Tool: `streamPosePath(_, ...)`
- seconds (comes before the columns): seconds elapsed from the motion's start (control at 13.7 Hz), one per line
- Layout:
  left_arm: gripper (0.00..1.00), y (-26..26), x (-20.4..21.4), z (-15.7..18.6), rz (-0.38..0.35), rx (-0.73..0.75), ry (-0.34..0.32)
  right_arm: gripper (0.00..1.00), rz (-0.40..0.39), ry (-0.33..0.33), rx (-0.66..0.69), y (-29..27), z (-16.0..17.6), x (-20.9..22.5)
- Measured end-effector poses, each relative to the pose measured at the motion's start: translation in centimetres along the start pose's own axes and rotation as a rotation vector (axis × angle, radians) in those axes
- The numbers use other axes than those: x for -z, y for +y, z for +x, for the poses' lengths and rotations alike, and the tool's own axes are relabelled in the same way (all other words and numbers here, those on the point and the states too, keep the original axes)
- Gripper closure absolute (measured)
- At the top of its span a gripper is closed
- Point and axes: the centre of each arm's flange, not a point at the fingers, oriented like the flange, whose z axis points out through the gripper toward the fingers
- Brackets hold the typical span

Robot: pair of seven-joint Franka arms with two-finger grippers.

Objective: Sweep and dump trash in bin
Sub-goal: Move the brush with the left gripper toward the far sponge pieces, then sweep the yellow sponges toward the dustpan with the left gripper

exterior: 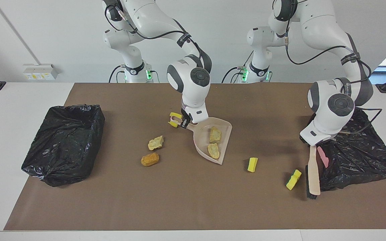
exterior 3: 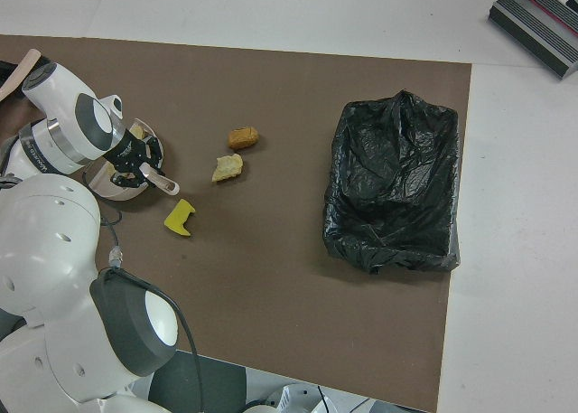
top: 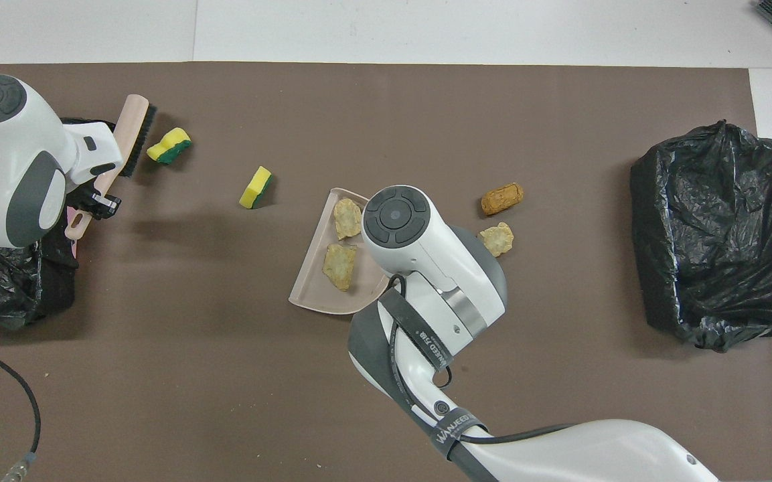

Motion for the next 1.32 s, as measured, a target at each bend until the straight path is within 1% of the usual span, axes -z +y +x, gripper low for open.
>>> streamPosePath(0.22, 0.74, 1.9, -1.8, -1.0, -0.021, -0.079, -0.049, 0.68, 0.0, 0.0, -0.031, -0.2, 0.1, 0.0)
streamPosePath(0.37, 0.74, 3.2, -1.6, -1.6, -0.046, -0.128, -0.049, 0.68, 0.0, 0.0, -0.047, -0.3, 0.1, 0.0)
streamPosePath(0.59, 0.74, 6.5, -0.6, -1.8, -0.109, -0.163, -0.052, 0.68, 0.0, 0.0, -0.052, -0.4, 0.1, 0.0)
streamPosePath(0.88, 0.74, 13.8, 0.2, -1.9, -0.168, -0.204, -0.064, 0.68, -0.001, 0.0, -0.069, -0.5, 0.1, 0.1)
streamPosePath(1.17, 0.74, 21.5, 1.4, -3.2, -0.19, -0.206, -0.077, 0.68, -0.002, -0.001, -0.082, -0.8, 0.3, 0.1)
streamPosePath(1.32, 0.74, 24.7, 2.1, -3.7, -0.213, -0.202, -0.077, 0.68, -0.002, -0.001, -0.083, -0.8, 0.3, 0.1)
